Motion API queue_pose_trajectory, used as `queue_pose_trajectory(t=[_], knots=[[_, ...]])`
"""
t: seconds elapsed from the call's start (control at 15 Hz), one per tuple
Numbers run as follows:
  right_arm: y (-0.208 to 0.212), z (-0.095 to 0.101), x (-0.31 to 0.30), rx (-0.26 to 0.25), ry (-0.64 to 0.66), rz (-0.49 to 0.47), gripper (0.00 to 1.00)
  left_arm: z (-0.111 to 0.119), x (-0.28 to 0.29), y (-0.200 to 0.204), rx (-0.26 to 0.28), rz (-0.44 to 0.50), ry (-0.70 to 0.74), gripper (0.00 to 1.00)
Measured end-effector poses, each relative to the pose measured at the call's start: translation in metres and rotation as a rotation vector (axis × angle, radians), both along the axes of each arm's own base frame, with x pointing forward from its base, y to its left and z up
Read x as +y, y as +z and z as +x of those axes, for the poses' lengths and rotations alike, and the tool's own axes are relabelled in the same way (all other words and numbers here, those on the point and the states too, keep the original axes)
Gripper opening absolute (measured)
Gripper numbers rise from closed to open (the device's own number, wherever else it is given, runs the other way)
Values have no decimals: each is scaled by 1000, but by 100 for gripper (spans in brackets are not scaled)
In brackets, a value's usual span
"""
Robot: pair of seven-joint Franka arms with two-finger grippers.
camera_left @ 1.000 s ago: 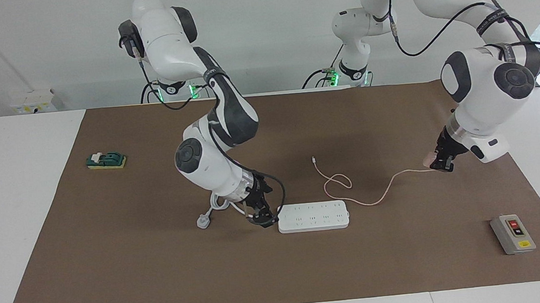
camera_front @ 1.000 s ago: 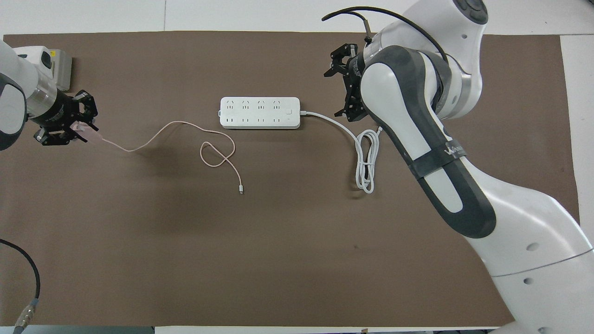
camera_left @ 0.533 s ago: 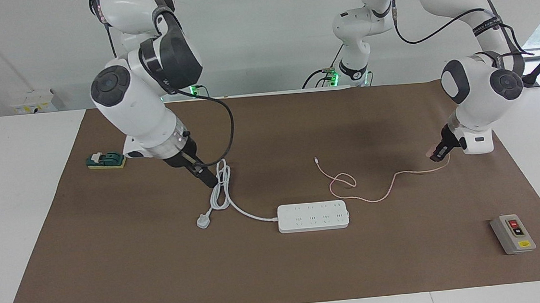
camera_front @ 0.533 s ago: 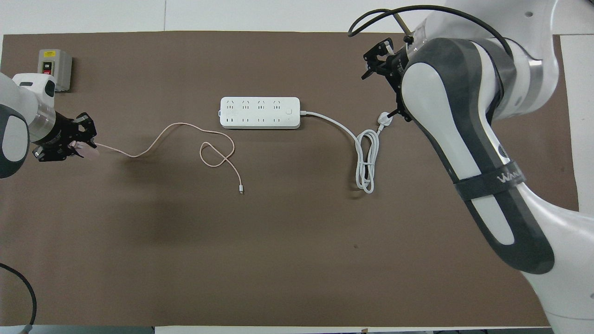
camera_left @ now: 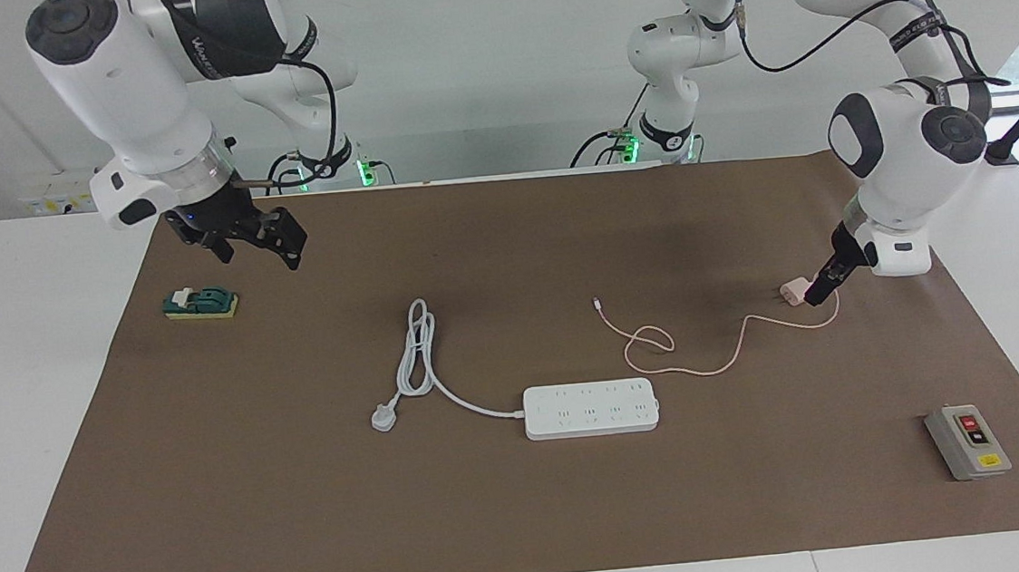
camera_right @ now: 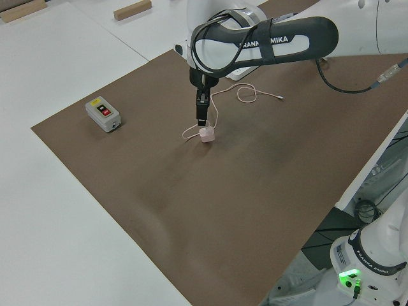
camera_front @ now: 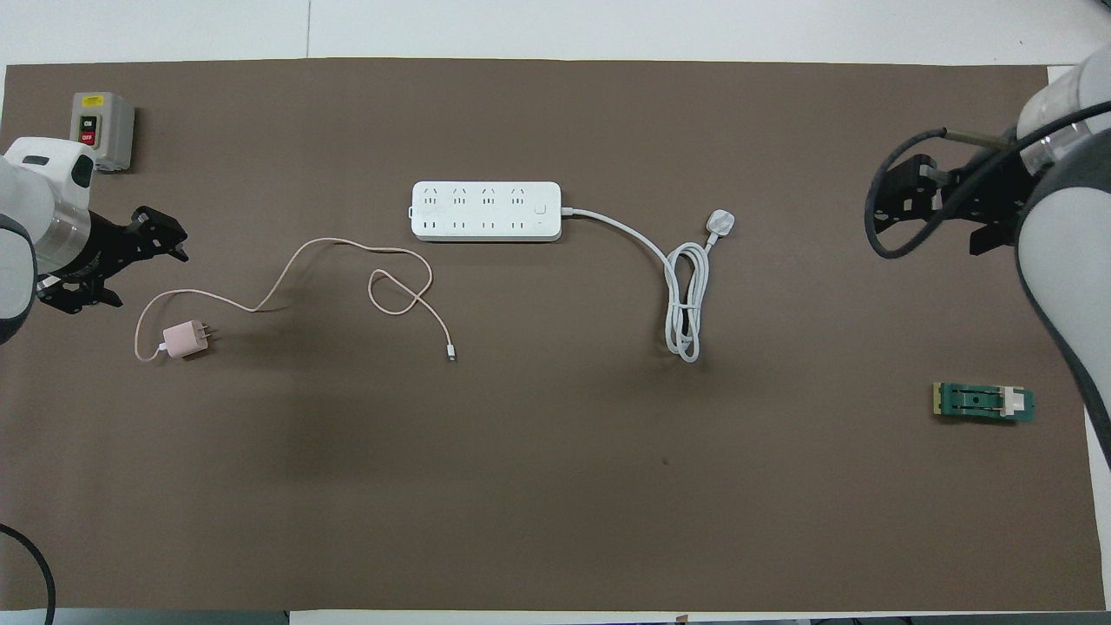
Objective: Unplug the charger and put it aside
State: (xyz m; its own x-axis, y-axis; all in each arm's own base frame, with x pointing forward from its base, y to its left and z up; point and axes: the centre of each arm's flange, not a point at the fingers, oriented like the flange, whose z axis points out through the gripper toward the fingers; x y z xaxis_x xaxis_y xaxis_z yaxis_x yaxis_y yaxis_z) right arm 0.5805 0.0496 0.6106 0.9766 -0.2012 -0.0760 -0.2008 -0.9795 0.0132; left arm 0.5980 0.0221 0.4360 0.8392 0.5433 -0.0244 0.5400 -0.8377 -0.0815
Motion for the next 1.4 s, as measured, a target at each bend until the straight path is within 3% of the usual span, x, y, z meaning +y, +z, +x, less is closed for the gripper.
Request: queue_pose_trajectory(t=[0.27,0.53,0.73,1.13,1.4], knots=[[5,-32,-8,-18,64,-25,100,-2,-16,50,18,-4,-105,100],[-8,-49,-21,-16,58,-24,100,-11,-47,88,30,-9,-205,100],[-13,-49,-36,-18,33,-23,100,-21,-63,113,53,-10,-252,100],[-14,-48,-46,-19,130,-16,100,-52,-82,140,75,-5,-315,100],[-14,-48,-51,-19,154,-14,100,-60,-100,144,53,-41,-450,100]])
